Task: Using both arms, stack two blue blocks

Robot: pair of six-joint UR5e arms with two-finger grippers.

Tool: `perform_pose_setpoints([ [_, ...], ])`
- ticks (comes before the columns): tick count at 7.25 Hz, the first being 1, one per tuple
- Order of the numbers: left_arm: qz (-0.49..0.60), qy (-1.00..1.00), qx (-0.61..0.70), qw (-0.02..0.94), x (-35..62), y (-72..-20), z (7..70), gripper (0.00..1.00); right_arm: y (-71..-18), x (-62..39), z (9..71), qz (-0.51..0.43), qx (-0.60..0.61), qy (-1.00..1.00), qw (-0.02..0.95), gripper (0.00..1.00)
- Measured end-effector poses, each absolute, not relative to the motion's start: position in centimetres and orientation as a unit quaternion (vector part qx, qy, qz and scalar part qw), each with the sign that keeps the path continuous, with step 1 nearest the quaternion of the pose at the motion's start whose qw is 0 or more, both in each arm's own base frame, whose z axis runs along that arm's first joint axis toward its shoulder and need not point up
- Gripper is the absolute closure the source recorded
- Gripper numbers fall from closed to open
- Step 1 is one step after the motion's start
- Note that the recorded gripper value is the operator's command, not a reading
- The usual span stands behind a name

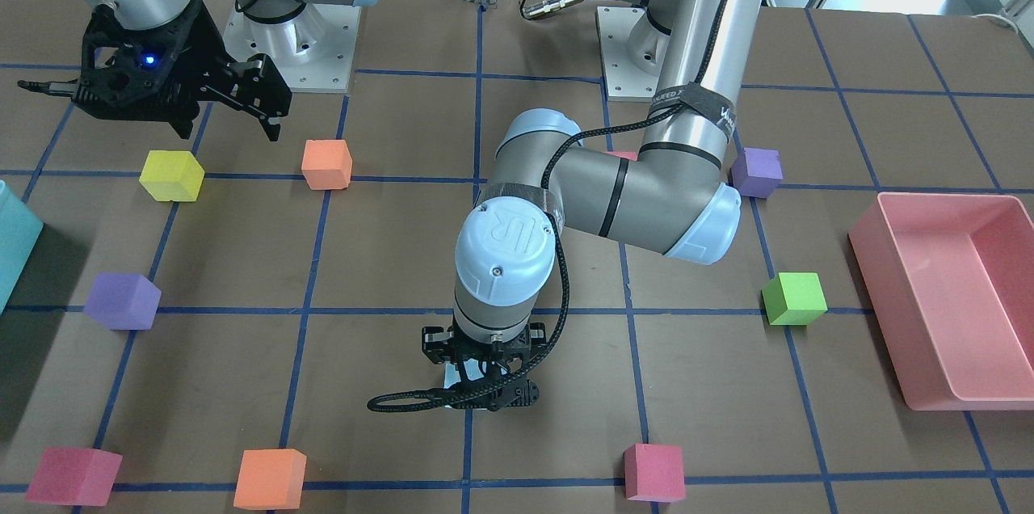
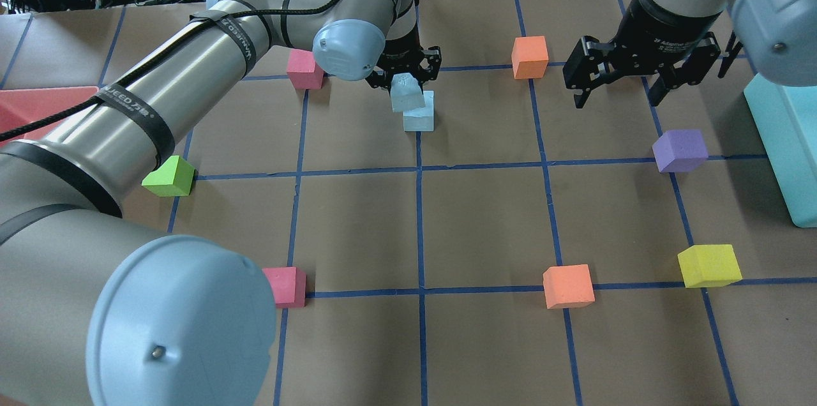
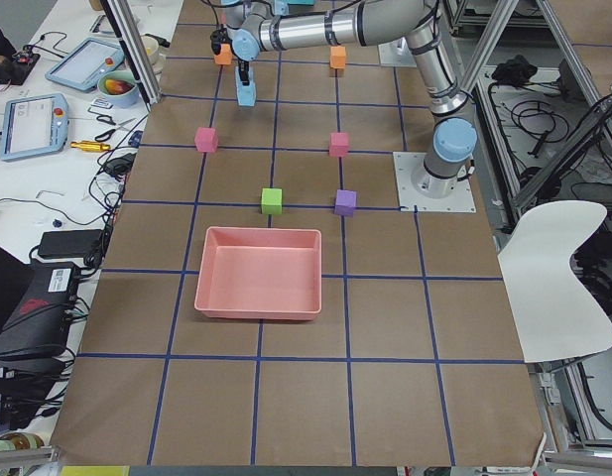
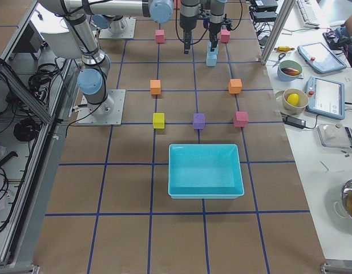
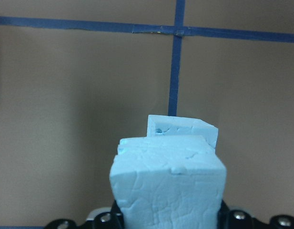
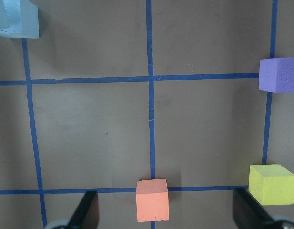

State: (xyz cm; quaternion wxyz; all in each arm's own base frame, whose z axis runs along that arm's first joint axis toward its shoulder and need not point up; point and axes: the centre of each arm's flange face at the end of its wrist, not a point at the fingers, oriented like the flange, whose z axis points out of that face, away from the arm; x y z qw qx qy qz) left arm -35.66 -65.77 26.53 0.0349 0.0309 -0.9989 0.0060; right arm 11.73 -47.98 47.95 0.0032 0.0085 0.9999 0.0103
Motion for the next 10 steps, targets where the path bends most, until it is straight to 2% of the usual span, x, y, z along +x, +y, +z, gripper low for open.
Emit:
perform_pose_setpoints([
  [1,0.007,-0.999,0.032,0.036,-36.1,-65.7,26.2,0.94,-47.9,11.7,47.8,0.013,0.009,1.0,0.004,0.0],
  [2,0.007,-0.999,0.031,0.036,-36.3,-65.7,25.8,0.8,-47.9,11.7,47.8,0.014,0.009,1.0,0.005,0.0],
  [3,0.005,-0.999,0.031,0.035,-36.4,-65.7,25.5,0.32,-47.9,11.7,47.8,0.014,0.009,1.0,0.004,0.0],
  [4,0.003,-0.999,0.03,0.034,-36.5,-65.6,25.1,0.0,-47.9,11.7,47.8,0.015,0.009,1.0,0.004,0.0],
  [7,0.003,-0.999,0.02,0.047,-37.2,-65.2,25.5,0.0,-47.9,11.7,47.8,0.015,0.009,1.0,0.002,0.0],
  [10,0.008,-0.999,-0.009,0.05,-34.5,-65.4,29.5,0.0,-47.9,11.7,47.8,0.014,0.008,1.0,0.001,0.0],
])
